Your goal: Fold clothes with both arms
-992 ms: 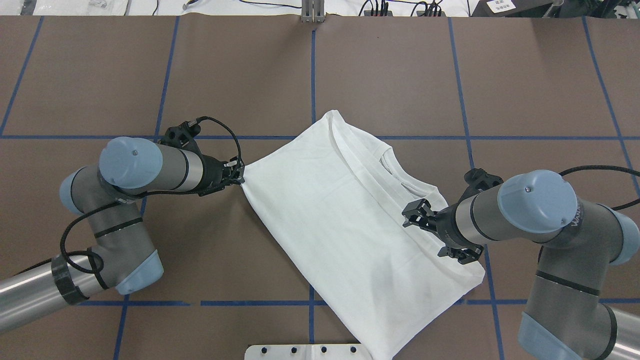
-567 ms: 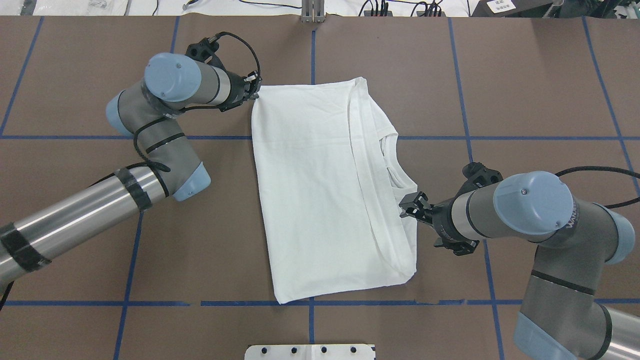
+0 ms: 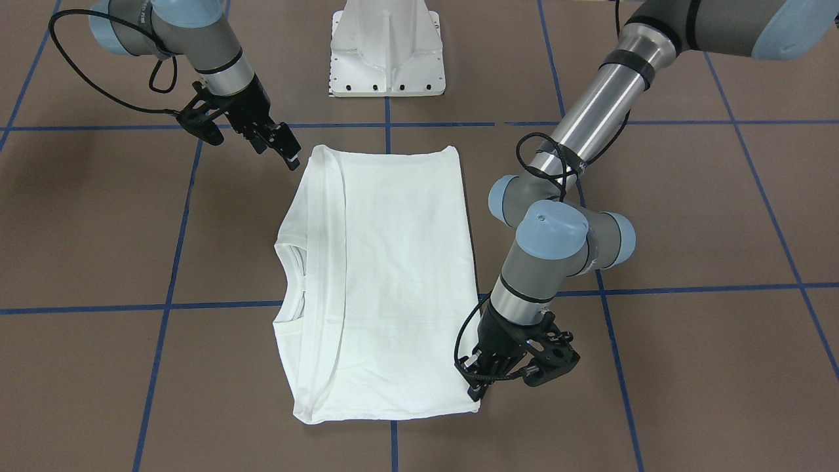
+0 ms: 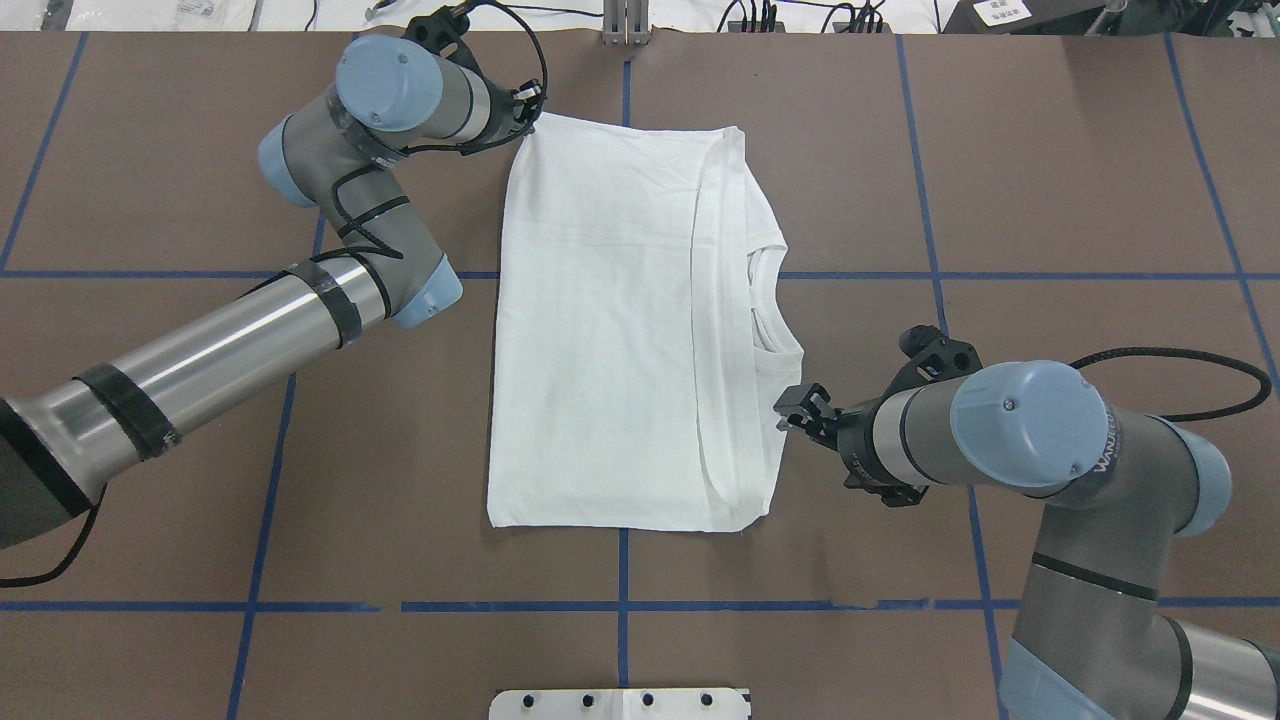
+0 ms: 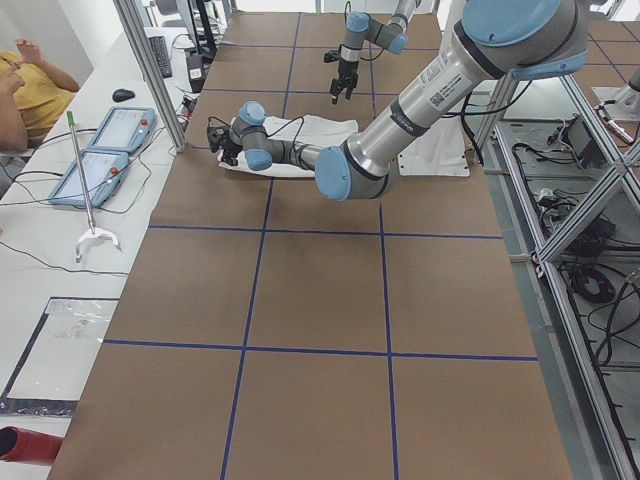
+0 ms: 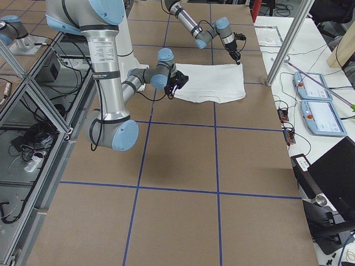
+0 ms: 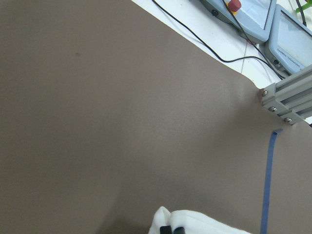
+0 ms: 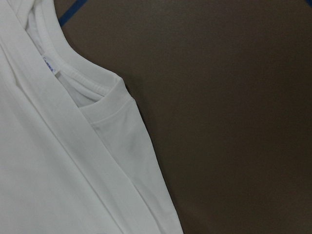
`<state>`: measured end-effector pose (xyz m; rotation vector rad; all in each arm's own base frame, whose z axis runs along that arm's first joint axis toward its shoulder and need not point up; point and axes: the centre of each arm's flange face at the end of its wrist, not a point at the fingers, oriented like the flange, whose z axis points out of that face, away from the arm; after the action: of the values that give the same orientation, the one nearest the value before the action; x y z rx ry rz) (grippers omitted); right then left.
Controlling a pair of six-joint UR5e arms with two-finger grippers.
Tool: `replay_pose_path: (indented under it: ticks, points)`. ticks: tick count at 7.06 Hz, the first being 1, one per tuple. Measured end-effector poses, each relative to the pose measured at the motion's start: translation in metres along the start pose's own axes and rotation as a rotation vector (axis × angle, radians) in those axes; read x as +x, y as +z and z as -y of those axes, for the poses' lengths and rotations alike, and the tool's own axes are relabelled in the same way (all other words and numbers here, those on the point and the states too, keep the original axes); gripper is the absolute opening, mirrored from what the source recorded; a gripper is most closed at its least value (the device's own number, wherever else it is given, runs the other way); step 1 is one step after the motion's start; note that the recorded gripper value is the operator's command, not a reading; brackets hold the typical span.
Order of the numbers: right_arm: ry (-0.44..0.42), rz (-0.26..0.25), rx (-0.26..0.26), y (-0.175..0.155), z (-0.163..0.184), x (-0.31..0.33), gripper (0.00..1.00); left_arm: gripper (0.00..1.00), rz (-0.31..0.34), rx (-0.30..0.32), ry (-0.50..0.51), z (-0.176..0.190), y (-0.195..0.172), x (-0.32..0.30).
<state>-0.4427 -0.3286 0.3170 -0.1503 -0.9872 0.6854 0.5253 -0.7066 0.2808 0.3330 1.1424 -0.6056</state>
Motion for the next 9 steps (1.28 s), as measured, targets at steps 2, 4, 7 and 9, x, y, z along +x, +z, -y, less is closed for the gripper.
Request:
replay_pose_path:
  ticks: [2, 4, 7, 9]
  points:
    - [-0.027, -0.006, 0.006, 0.020, -0.016, -0.012, 1.00, 0.61, -0.013, 0.010, 0.059, 0.011, 0.000, 0.003]
    - [-0.151, -0.026, 0.009, 0.039, -0.037, -0.031, 1.00, 0.62, -0.056, -0.008, 0.112, 0.040, -0.035, -0.034]
    - [-0.535, -0.203, 0.040, 0.043, -0.074, -0.070, 1.00, 0.62, -0.100, -0.055, 0.155, 0.064, -0.086, -0.084]
    - [-0.729, -0.301, 0.062, 0.055, -0.098, -0.086, 1.00, 0.64, -0.098, -0.058, 0.156, 0.064, -0.088, -0.093]
